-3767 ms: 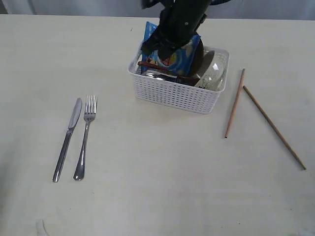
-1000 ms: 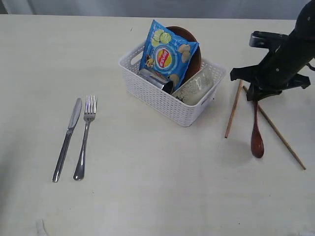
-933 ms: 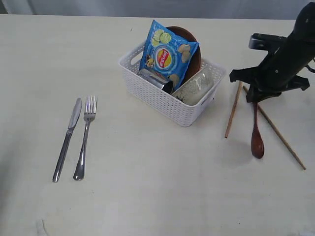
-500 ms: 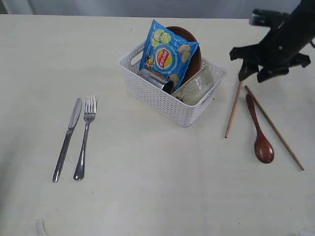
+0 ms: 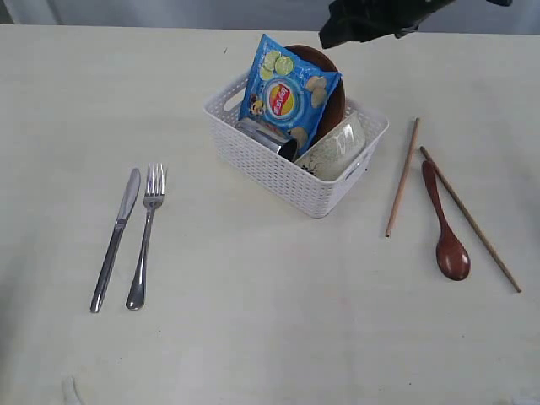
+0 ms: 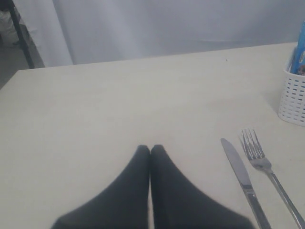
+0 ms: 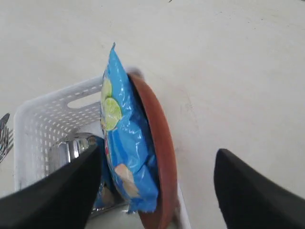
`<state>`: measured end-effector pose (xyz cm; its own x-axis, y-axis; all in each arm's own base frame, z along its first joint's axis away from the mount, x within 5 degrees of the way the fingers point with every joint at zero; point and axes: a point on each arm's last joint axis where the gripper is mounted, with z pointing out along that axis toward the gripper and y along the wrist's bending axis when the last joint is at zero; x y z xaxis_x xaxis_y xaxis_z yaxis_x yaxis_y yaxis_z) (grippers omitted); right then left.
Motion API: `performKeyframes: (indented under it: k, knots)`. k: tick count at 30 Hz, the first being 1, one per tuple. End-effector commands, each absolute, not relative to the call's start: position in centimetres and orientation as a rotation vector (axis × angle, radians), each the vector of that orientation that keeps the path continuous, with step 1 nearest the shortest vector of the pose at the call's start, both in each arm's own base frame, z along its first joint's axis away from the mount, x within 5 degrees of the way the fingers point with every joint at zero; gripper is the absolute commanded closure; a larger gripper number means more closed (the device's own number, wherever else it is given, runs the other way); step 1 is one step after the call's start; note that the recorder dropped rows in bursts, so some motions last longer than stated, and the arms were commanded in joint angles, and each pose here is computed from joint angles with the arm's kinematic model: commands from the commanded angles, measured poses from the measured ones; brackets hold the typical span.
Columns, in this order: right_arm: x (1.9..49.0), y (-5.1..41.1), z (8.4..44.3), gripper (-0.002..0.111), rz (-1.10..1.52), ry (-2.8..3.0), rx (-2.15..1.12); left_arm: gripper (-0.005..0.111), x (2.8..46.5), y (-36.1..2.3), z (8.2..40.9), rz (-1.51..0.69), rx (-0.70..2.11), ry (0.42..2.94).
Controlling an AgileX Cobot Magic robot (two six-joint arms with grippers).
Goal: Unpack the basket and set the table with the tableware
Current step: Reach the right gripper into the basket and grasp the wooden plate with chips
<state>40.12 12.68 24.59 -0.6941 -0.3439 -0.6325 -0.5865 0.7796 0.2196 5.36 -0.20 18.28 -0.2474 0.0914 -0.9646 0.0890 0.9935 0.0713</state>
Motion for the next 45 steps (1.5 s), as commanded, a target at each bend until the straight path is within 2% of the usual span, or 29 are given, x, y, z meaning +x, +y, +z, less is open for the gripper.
performKeyframes:
  k: [1,7,11,14,16,17,19,20,25,28,40,42,45]
  knots:
    - [41.6,13.5,22.7,0.040,0.639,2.419,-0.733,0.107,5.3,-0.2,18.2,-0.008,0.131,1.823]
    - [42.6,14.4,19.4,0.040,0.769,2.498,-0.784,0.107,5.3,-0.2,18.2,-0.008,0.131,1.823]
    - [42.5,14.8,18.8,0.042,0.814,2.507,-0.848,0.107,5.3,-0.2,18.2,-0.008,0.131,1.823]
    - [42.4,15.3,18.8,0.059,0.795,2.496,-0.867,0.107,5.3,-0.2,18.2,-0.006,0.132,1.823]
    - [42.3,15.7,18.9,0.076,0.789,2.489,-0.873,0.107,5.4,-0.2,18.2,-0.004,0.133,1.823]
    - [42.3,15.9,19.0,0.088,0.785,2.481,-0.878,0.107,5.4,-0.2,18.2,-0.004,0.133,1.823]
    - [42.3,15.9,19.7,0.102,0.774,2.462,-0.875,0.107,5.4,-0.2,18.2,-0.004,0.133,1.823]
    - [42.3,15.9,20.1,0.104,0.770,2.450,-0.876,0.107,5.4,-0.2,18.2,-0.004,0.133,1.823]
    - [42.3,15.8,24.2,0.105,0.733,2.341,-0.865,0.107,5.4,-0.2,18.2,-0.004,0.133,1.823]
    - [42.1,15.7,24.7,0.105,0.735,2.340,-0.844,0.107,5.4,-0.2,18.2,-0.004,0.133,1.823]
    - [43.1,16.1,18.8,0.104,0.791,2.489,-0.835,0.107,5.4,-0.2,18.2,-0.004,0.133,1.823]
    - [43.1,16.1,18.5,0.100,0.787,2.497,-0.842,0.107,5.4,-0.2,18.2,-0.004,0.133,1.823]
    - [43.1,16.1,18.5,0.082,0.783,2.501,-0.851,0.107,5.4,-0.2,18.2,-0.004,0.133,1.823]
